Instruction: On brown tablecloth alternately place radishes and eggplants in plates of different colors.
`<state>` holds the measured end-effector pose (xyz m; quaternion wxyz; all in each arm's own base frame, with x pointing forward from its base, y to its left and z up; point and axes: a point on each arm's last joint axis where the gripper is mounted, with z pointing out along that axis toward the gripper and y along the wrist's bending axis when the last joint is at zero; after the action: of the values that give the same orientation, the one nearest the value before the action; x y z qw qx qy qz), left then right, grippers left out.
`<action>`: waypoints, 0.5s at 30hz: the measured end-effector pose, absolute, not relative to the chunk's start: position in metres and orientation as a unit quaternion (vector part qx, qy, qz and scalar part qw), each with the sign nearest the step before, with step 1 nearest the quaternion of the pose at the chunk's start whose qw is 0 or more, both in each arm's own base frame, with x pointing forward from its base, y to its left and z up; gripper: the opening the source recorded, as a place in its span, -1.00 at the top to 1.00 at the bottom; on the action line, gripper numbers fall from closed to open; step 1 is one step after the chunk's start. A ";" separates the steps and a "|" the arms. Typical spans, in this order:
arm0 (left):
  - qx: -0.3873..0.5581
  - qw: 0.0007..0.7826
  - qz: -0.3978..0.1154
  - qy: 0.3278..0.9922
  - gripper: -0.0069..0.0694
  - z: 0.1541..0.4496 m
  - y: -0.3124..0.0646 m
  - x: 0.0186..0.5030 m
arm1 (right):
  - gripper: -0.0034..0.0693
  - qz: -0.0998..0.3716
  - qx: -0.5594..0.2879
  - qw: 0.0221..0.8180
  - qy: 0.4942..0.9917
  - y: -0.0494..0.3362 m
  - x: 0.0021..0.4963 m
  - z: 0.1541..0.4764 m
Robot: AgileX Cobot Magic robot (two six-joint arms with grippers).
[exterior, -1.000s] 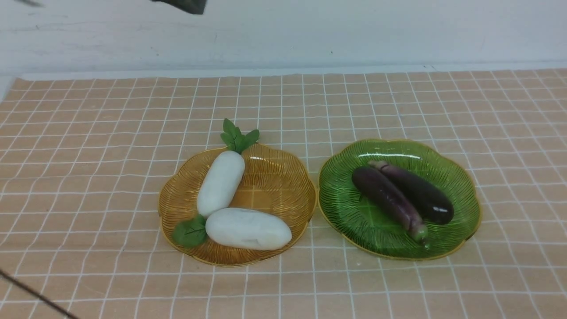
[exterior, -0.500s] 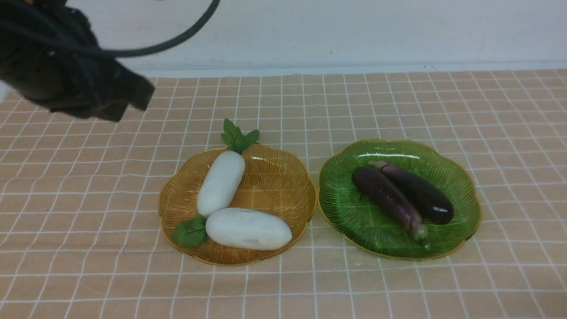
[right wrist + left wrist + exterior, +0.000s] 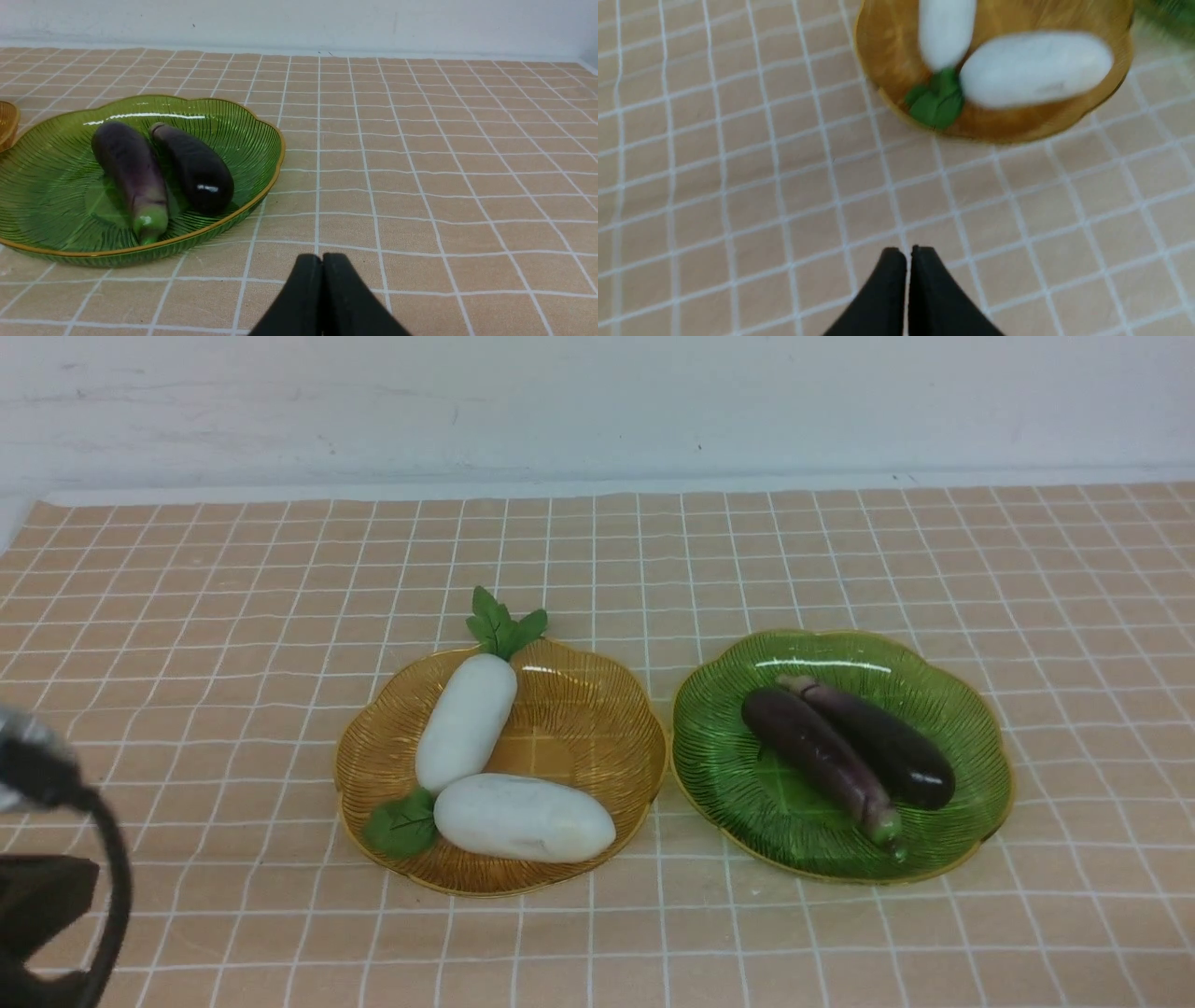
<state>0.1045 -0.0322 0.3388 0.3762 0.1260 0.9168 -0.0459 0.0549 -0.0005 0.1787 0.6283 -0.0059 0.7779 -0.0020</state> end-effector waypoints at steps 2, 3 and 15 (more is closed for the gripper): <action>0.110 0.440 -0.081 0.887 0.83 0.315 -0.030 0.091 | 0.95 -0.002 -0.006 0.628 0.778 0.000 0.055 0.179; 0.104 0.471 -0.098 0.871 0.83 0.301 -0.029 0.086 | 0.95 -0.002 -0.006 0.628 0.778 0.000 0.055 0.179; 0.082 0.522 -0.135 0.839 0.83 0.259 -0.030 0.081 | 0.95 -0.002 -0.006 0.628 0.778 0.000 0.055 0.179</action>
<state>0.0811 -0.0296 0.2590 0.5215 0.0816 0.8386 -0.1347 0.0549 -0.0005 0.1787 0.6283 -0.0059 0.7779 -0.0020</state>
